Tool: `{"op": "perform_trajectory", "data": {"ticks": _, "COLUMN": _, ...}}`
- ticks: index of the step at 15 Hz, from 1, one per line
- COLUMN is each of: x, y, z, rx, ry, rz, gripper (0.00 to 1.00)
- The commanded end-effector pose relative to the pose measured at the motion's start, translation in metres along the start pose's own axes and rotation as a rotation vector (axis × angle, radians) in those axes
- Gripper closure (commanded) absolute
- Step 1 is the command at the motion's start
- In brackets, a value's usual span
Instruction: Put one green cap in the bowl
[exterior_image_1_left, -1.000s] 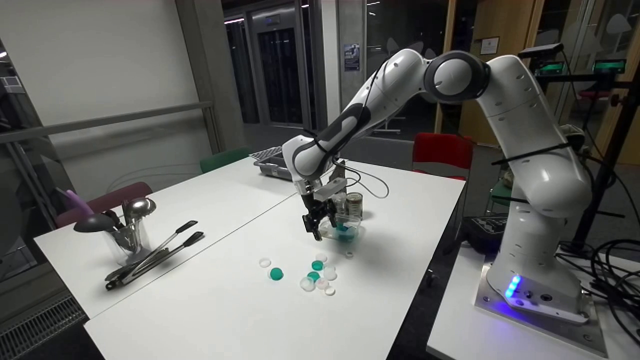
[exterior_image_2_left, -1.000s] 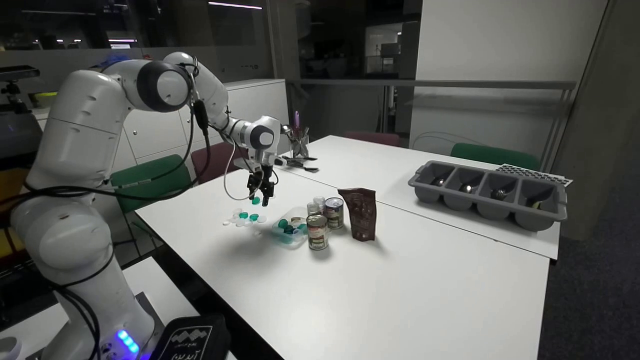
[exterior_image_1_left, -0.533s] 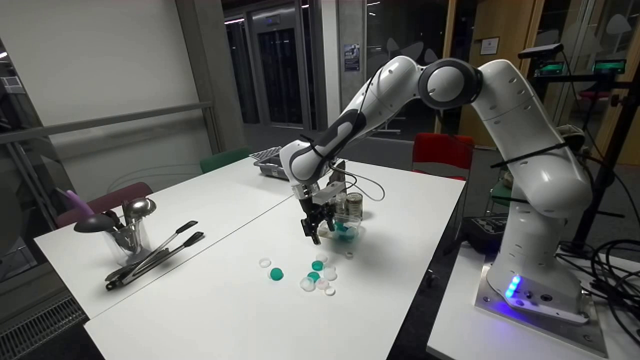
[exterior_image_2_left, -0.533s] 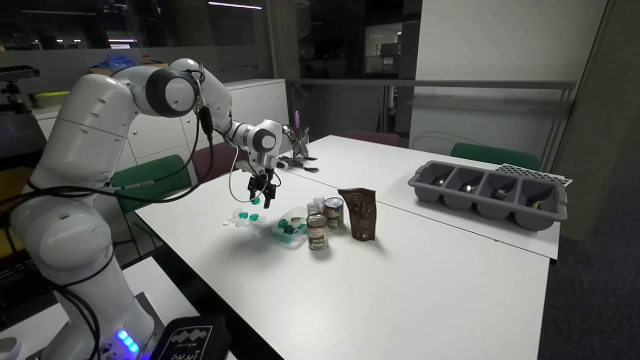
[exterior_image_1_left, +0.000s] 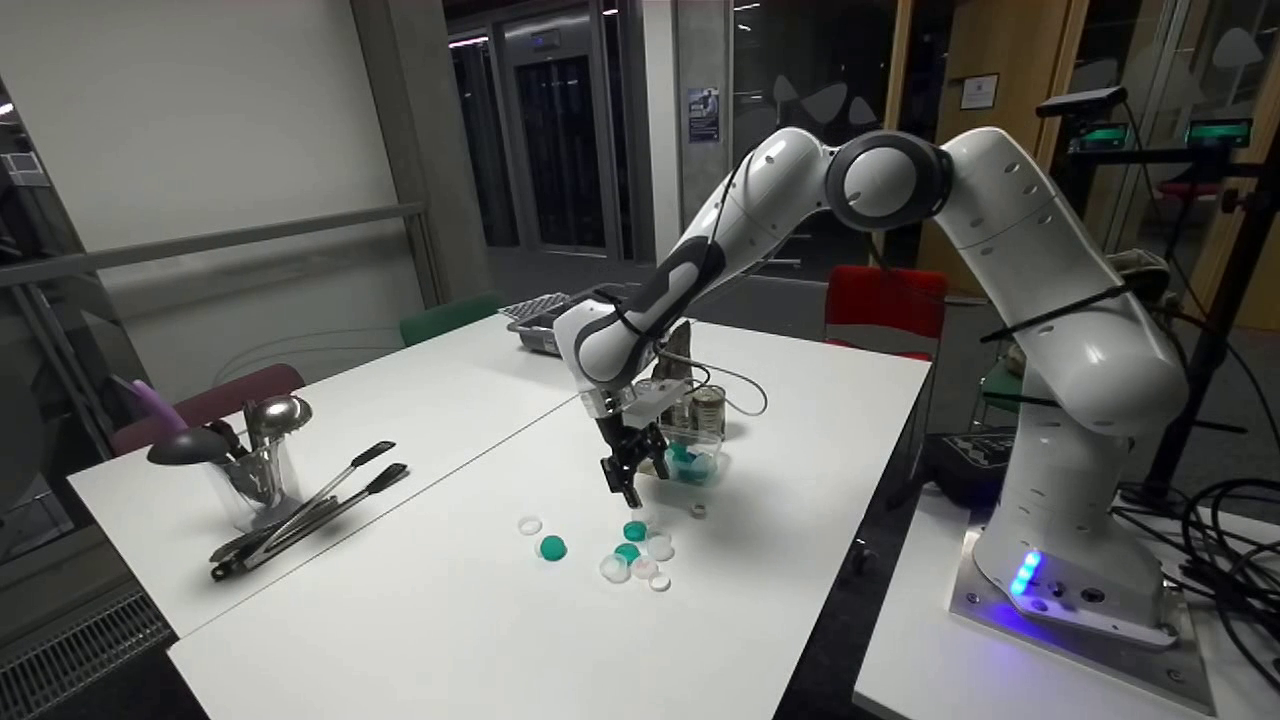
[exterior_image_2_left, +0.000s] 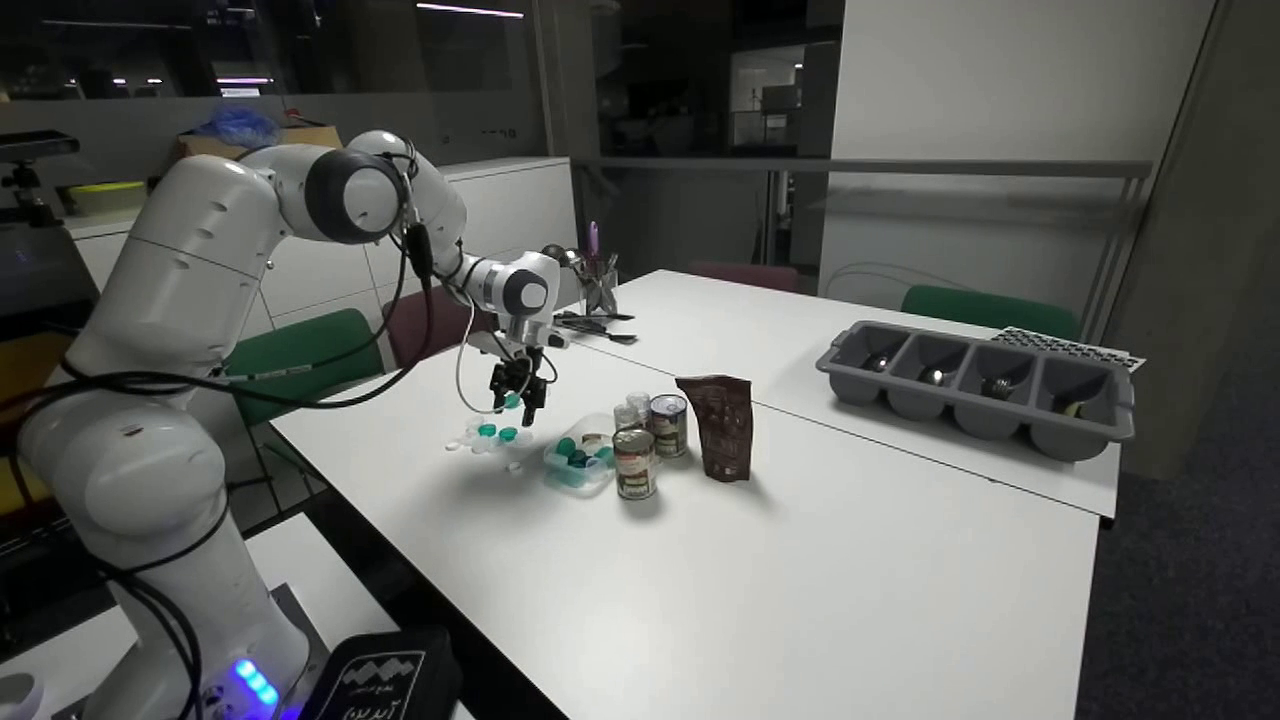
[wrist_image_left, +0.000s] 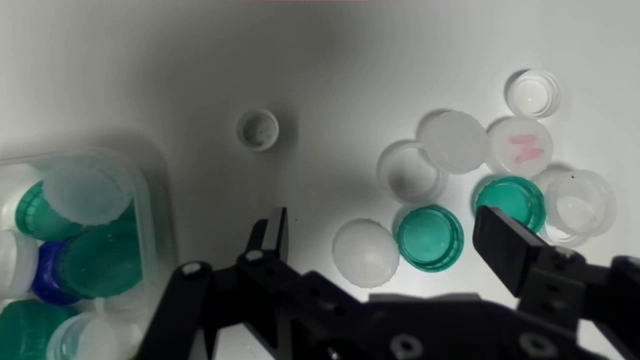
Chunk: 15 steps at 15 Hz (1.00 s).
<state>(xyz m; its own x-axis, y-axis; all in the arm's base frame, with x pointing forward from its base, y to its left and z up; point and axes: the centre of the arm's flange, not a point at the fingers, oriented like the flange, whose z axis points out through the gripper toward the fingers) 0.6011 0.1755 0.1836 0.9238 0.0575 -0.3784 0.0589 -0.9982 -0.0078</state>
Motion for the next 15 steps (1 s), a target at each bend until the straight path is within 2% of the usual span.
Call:
{"op": "perform_trajectory", "data": {"ticks": 1, "x": 0.003, "y": -0.017, "z": 0.003, "rx": -0.028, "ry": 0.028, "rz": -0.027, "gripper": 0.00}}
{"op": "perform_trajectory", "data": {"ticks": 6, "x": 0.001, "y": -0.026, "z": 0.010, "rx": -0.035, "ry": 0.035, "rz": -0.026, "gripper": 0.00}}
{"op": "perform_trajectory", "data": {"ticks": 15, "x": 0.016, "y": -0.003, "z": 0.029, "rx": -0.024, "ry": 0.012, "rz": 0.012, "gripper": 0.00}}
